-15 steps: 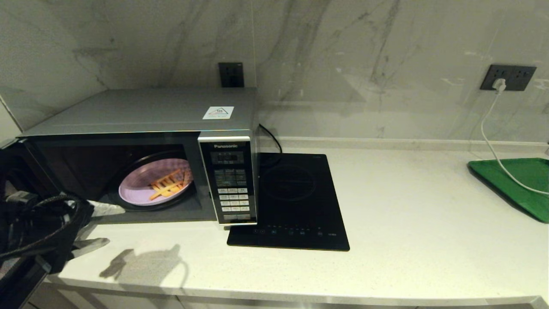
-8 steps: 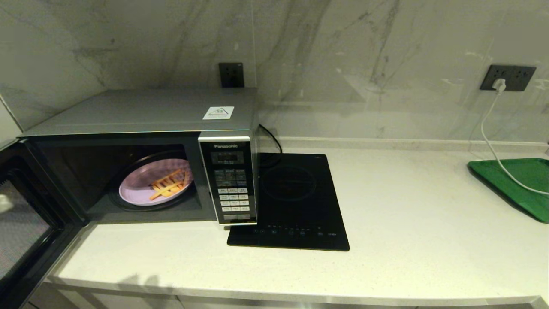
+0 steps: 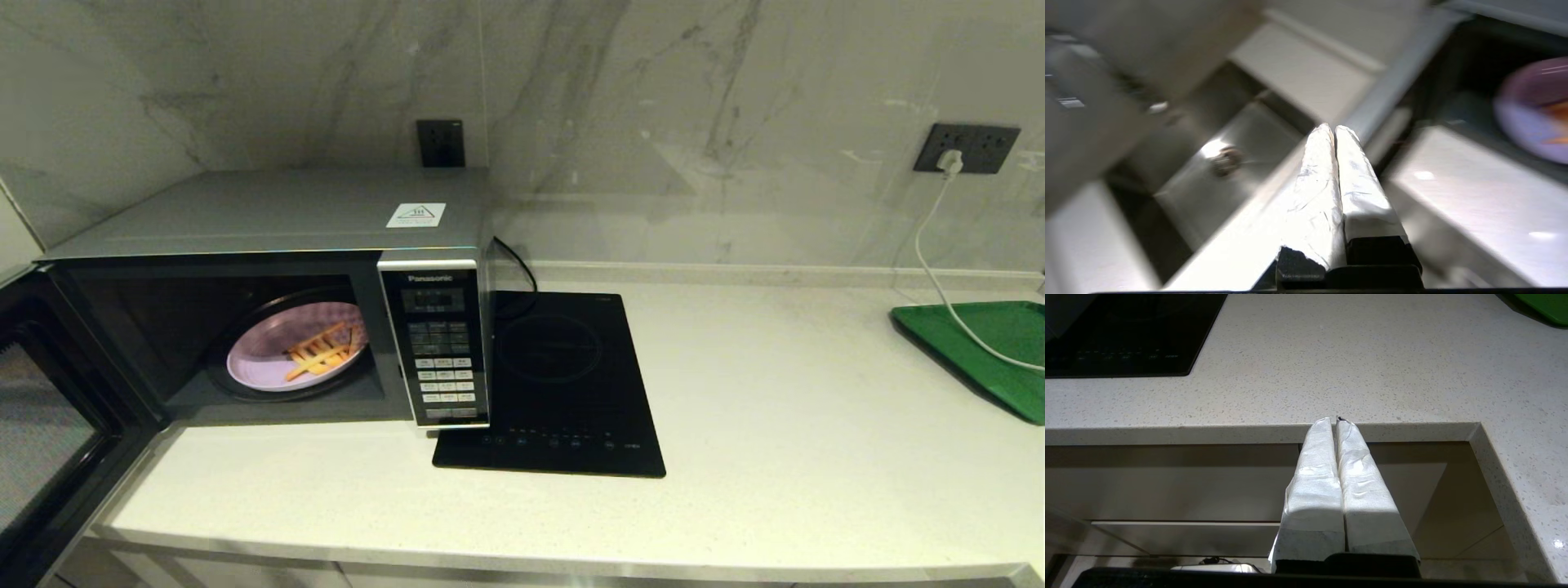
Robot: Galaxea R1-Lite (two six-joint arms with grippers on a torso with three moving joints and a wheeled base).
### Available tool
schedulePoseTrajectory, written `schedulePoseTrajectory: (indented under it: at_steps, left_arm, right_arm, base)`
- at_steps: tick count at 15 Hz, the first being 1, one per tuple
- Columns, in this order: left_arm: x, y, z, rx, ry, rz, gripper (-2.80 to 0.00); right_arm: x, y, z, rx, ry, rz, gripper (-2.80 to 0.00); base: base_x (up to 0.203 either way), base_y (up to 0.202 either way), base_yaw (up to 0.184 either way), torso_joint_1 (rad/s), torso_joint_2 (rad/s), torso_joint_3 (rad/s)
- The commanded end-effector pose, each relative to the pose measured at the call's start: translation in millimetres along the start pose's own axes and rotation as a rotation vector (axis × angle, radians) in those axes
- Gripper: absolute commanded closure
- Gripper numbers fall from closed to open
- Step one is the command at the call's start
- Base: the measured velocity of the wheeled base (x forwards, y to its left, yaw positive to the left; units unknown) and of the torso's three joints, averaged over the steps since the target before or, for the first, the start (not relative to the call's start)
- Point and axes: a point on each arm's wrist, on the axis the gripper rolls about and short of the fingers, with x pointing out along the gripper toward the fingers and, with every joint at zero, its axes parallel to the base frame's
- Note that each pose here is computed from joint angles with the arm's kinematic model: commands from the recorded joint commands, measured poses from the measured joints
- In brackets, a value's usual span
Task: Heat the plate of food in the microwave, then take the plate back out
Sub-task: Close the microwave oven
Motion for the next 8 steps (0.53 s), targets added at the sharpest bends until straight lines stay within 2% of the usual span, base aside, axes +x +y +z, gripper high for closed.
schedulePoseTrajectory:
  at_steps: [1, 5, 8]
  left_arm:
    - [52, 17.2, 3, 0.056, 0.155, 0.091, 0.00]
    - [86, 19.7, -14, 0.060, 0.383, 0.044, 0.00]
    - [103, 19.5, -21, 0.052, 0.477, 0.012, 0.00]
  right_arm:
    - [0, 0, 0, 0.001, 0.003, 0.000, 0.00]
    - [0, 0, 0, 0.001, 0.002, 0.000, 0.00]
    - [0, 0, 0, 0.001, 0.002, 0.000, 0.00]
  base:
    - [0.000, 0.000, 0.000, 0.000, 0.00, 0.000]
    - [0.000, 0.000, 0.000, 0.000, 0.00, 0.000]
    - [0.000, 0.000, 0.000, 0.000, 0.00, 0.000]
